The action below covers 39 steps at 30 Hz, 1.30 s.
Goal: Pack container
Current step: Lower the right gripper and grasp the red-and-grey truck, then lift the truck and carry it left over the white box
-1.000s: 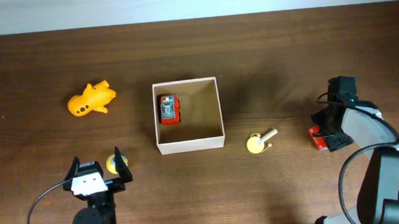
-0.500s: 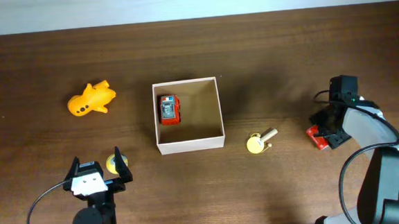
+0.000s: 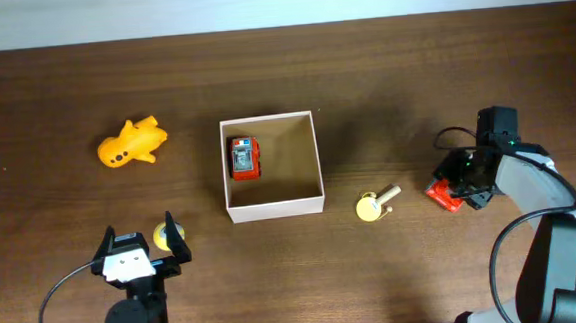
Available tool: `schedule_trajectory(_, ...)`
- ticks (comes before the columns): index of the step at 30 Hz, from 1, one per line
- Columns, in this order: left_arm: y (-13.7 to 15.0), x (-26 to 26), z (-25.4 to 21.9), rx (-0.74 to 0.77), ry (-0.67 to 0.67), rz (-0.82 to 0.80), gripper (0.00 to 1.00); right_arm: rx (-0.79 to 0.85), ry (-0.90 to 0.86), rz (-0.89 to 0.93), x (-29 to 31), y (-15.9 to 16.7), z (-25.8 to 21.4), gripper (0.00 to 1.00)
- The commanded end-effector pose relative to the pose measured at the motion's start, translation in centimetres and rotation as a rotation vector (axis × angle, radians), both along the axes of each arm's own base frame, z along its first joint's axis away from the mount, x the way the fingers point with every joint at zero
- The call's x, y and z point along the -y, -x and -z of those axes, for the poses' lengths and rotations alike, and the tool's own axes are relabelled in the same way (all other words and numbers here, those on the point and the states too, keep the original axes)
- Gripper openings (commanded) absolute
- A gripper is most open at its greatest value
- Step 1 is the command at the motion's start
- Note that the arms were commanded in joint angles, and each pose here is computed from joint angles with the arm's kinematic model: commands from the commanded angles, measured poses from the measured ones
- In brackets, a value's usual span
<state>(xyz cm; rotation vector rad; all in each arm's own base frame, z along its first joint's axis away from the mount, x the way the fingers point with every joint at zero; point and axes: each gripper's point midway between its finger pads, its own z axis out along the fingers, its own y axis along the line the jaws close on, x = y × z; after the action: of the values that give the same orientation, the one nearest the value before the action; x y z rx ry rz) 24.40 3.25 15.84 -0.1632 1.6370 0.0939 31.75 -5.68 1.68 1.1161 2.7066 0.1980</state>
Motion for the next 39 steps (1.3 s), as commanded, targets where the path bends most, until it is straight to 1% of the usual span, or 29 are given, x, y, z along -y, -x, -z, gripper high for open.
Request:
schedule_trajectory(1, 0.0, 0.0, 0.0, -0.002, -0.015, 0.003, 0.99, 0.002, -0.123, -0.105, -2.5, 0.3, 0.6, 0.62)
schedule_trajectory(18, 0.0, 0.0, 0.0, -0.001, -0.015, 0.003, 0.99, 0.054, -0.081, -0.196, -2.0, -1.5, -1.0, 0.63)
schedule_trajectory(32, 0.0, 0.0, 0.0, -0.002, -0.015, 0.003, 0.99, 0.094, -0.025, -0.297, -1.0, -4.3, -6.9, 0.63)
schedule_trajectory(39, 0.0, 0.0, 0.0, -0.001, -0.015, 0.003, 0.99, 0.101, -0.009, -0.322, -0.8, -4.9, -9.5, 0.63)
